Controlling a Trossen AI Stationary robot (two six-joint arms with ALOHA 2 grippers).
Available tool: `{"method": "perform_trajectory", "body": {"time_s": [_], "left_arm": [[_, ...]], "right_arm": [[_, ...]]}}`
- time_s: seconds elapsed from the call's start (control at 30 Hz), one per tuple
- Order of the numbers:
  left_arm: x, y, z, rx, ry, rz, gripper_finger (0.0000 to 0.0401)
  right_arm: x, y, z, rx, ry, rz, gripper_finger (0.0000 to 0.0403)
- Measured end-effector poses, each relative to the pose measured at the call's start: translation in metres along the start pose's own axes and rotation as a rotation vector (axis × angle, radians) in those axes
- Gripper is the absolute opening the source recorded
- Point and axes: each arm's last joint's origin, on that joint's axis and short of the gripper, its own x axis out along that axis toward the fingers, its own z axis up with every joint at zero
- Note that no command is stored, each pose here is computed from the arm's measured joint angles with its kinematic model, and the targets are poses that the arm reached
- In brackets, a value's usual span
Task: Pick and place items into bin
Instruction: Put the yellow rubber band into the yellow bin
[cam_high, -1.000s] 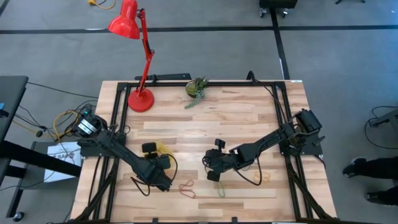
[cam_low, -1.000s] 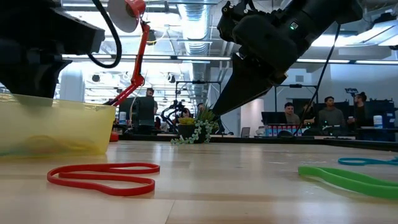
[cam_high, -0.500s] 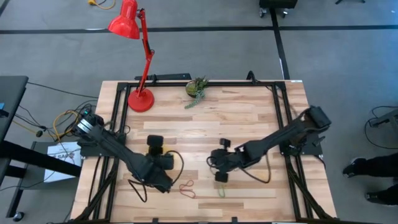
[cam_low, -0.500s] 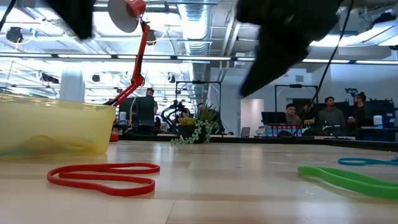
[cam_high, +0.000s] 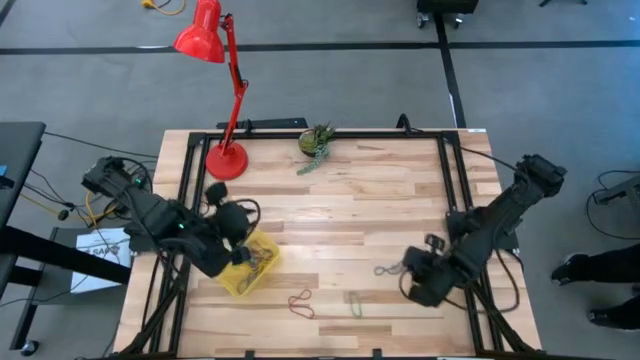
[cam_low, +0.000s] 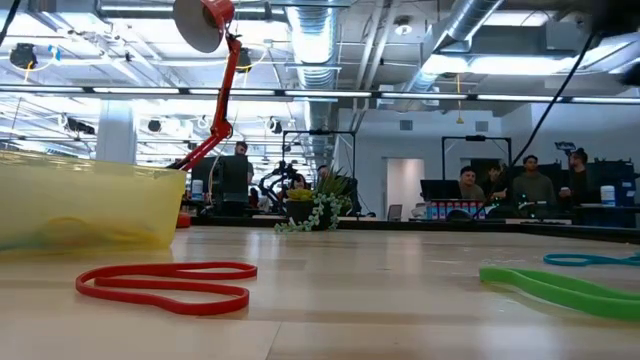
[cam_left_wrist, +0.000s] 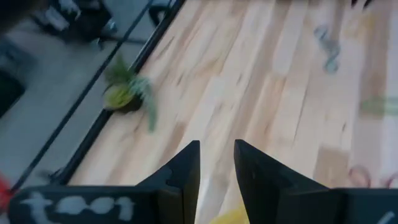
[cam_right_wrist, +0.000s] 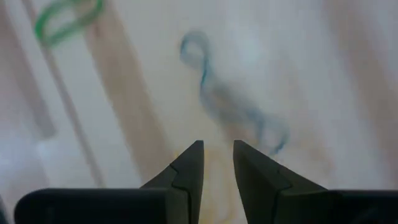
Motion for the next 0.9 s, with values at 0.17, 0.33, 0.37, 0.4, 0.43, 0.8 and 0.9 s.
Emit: {"method": "perform_trajectory", "body": {"time_s": [0.17,0.33,0.37,0.4,0.43,0.8,0.9], "left_arm": [[0.046,-0.025,-0.024,-0.126,-0.162,0.018,0.0089],[0.094,-0.045,-0.044,-0.223,-0.235,0.012,0.0089],[0.102,-0.048,-0.046,-0.238,-0.250,0.010,0.0089],[0.109,-0.051,-0.048,-0.250,-0.265,0.009,0.0089],[0.116,-0.054,-0.050,-0.256,-0.278,0.010,0.0089],[0.161,-0.064,-0.056,-0.225,-0.245,0.015,0.0089],[0.161,-0.064,-0.056,-0.213,-0.242,0.019,0.0089]], "right_arm": [[0.022,0.004,-0.035,0.145,0.188,-0.031,0.0082],[0.040,0.013,-0.039,0.197,0.262,-0.081,0.0082],[0.045,0.014,-0.039,0.185,0.266,-0.084,0.0082],[0.049,0.016,-0.037,0.168,0.269,-0.079,0.0082],[0.054,0.019,-0.036,0.151,0.276,-0.070,0.0082],[0.083,0.022,-0.025,0.131,0.394,-0.080,0.0074],[0.085,0.021,-0.022,0.143,0.399,-0.088,0.0044]]}}
